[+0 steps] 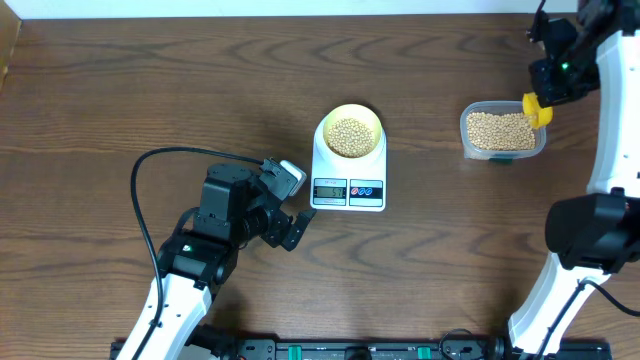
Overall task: Scoop item into bowl and weigh 50g on scale
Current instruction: 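Carry the scoop back over the soybean tub with the right gripper, then carry the scoop back toward the yellow bowl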
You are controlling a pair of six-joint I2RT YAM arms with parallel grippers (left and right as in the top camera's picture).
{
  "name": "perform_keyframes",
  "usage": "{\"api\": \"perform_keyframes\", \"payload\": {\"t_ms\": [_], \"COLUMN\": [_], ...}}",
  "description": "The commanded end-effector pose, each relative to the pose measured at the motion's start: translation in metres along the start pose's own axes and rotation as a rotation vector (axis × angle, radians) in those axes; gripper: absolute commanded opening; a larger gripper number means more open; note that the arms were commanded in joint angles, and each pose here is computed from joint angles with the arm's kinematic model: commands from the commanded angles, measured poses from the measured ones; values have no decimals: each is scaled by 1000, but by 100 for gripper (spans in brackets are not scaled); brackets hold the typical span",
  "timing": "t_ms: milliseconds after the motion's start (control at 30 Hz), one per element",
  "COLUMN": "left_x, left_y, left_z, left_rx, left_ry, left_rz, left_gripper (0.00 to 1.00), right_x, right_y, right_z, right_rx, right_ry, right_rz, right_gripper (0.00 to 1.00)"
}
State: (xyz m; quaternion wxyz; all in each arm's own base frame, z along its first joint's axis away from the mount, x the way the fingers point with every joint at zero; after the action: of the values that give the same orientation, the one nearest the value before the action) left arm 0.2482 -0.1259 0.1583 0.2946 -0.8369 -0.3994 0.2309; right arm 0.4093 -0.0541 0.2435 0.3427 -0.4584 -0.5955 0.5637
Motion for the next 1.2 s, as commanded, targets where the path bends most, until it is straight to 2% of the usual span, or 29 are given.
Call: {"api": "perform_keyframes", "payload": {"t_ms": [0, 200, 433, 533, 667, 900, 1067, 1167], "left_x": [2, 2, 2, 2, 2, 2, 2, 2], "left_y": [0, 0, 0, 0, 0, 0, 0, 0], "left_z": [-1, -1, -1, -1, -1, -1, -1, -1], "left_rx": [-2, -3, -2, -2, -2, -2, -2, -2], "left_ry": [12, 12, 12, 12, 12, 12, 12, 12], "left_rz": [-9, -9, -9, -9, -9, -9, -9, -9], "left_gripper": [98, 97, 97, 97, 98, 98, 97, 98], "right_x": [-6, -2, 15, 34, 69, 111, 151, 166], "right_y": [2, 1, 1, -3, -23, -31, -48, -50], "right_z": [-3, -25, -31, -42, -73, -110, -130, -132], "right_rx": [19, -61, -127, -206, -413, -495, -576, -575], "right_ry": [9, -39, -48, -74, -110, -167, -193, -214], "right_rz": [82, 115, -40, -172, -417, -379, -490, -505], "right_gripper": [1, 1, 1, 1, 1, 2, 1, 1]}}
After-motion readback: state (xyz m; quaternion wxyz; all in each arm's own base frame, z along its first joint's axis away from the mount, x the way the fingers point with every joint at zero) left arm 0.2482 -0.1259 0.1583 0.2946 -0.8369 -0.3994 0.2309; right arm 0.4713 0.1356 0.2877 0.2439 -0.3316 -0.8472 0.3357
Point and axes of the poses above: each gripper's point midway between its finger pads, its own y axis out along the fingers, its own x axis along the line the jaws close on, z = x × y, the point moved 3 cm from there along -y, back along the fingers, and after that the axes turned 8 degrees about -y, right-handed, at the moved point
